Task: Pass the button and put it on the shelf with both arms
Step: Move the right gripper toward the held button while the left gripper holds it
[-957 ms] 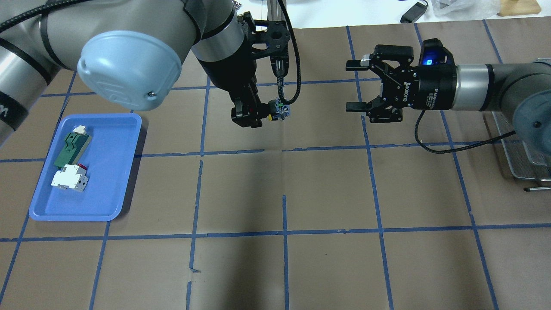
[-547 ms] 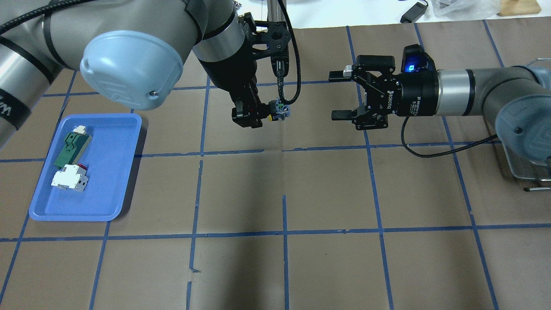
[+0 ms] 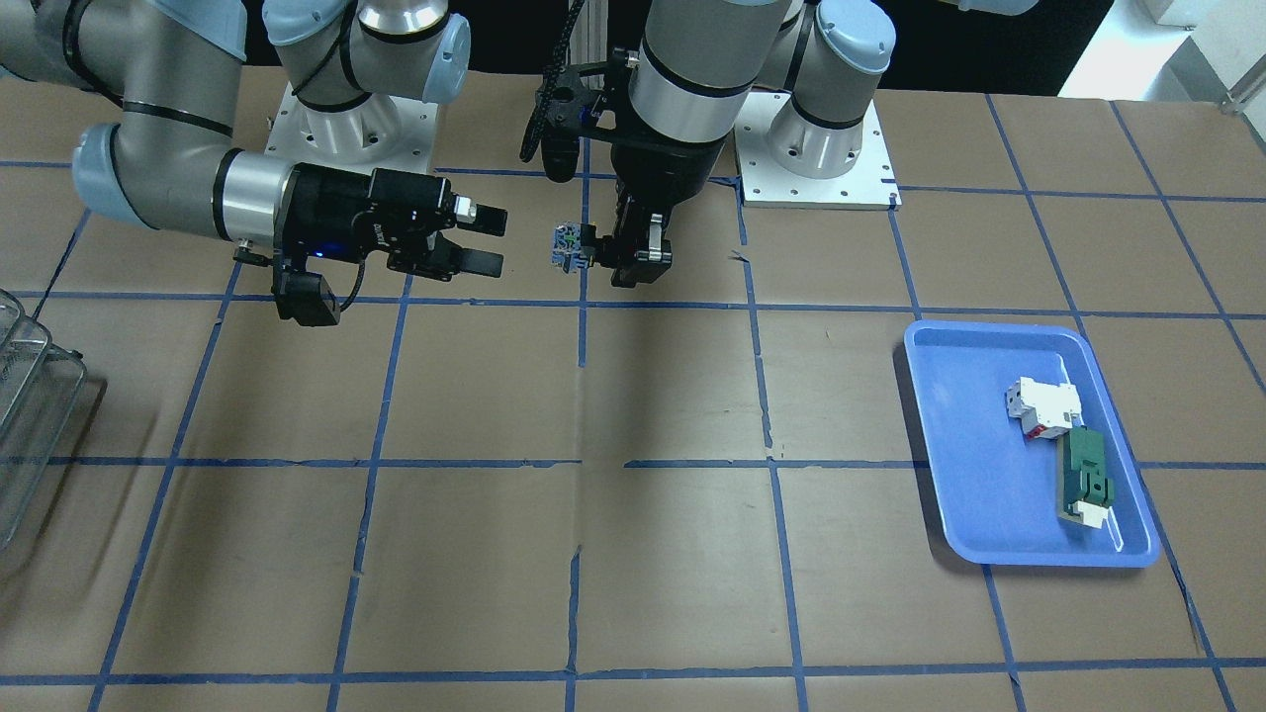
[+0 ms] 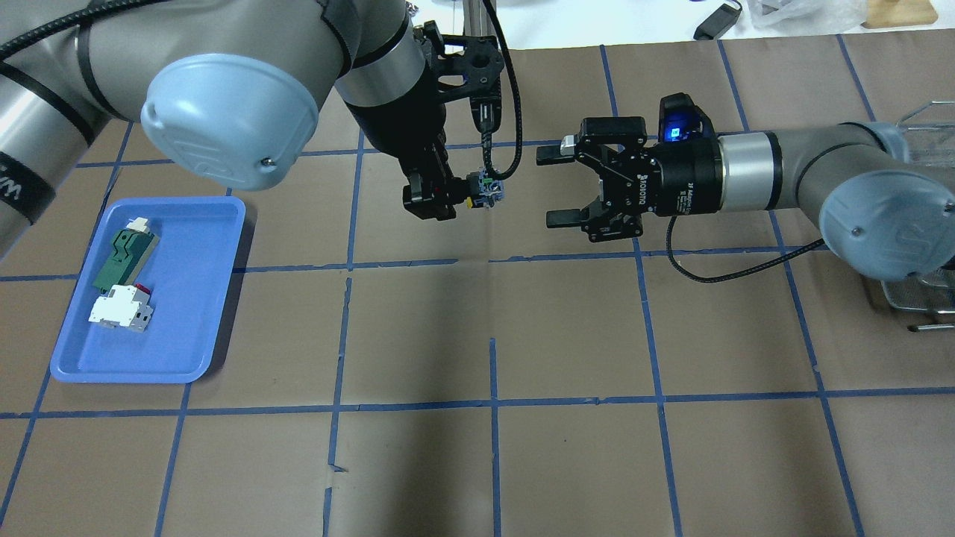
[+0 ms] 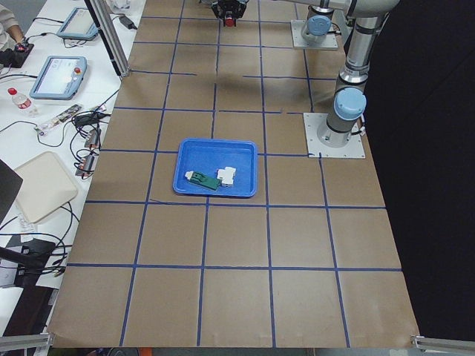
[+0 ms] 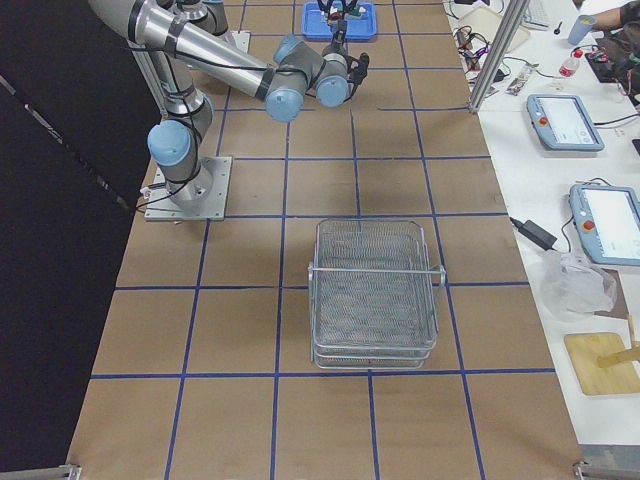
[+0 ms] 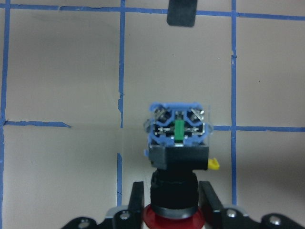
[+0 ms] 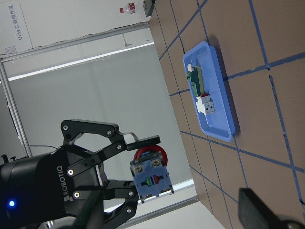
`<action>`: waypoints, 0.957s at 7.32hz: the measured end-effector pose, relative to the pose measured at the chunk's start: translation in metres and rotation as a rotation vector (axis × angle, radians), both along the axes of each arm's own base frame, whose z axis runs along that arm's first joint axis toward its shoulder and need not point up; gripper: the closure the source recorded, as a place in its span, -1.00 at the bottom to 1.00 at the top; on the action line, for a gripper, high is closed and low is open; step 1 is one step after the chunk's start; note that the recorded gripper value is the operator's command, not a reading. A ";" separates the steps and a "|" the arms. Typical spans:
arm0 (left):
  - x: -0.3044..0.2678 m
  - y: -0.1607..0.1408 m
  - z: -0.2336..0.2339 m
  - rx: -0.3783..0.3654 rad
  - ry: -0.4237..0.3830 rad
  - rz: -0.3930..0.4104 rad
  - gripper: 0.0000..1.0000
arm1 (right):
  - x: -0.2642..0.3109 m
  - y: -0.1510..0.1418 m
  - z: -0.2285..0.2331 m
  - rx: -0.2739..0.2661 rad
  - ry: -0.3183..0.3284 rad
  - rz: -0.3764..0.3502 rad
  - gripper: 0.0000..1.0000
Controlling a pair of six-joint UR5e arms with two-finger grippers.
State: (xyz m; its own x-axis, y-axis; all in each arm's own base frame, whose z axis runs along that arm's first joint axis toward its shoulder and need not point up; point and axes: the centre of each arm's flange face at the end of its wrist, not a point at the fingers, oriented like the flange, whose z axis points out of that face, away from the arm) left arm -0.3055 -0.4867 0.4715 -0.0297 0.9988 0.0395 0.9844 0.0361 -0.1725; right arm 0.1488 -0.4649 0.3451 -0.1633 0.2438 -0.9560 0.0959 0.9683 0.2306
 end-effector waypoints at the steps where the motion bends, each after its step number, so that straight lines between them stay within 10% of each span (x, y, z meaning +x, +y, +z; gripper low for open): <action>1: 0.000 0.000 -0.001 0.001 -0.001 0.000 1.00 | 0.007 0.002 -0.001 -0.009 0.000 0.016 -1.00; 7: 0.001 0.002 0.006 -0.016 0.006 0.000 1.00 | 0.027 0.006 0.002 -0.015 -0.045 0.030 -0.89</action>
State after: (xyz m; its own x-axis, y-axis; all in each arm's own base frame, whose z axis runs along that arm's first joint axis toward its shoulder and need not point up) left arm -0.3042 -0.4849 0.4773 -0.0296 0.9993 0.0238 0.9833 0.0334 -0.1791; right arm 0.1758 -0.4593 0.3468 -0.1273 0.2252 -0.9660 0.0569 0.9739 0.2196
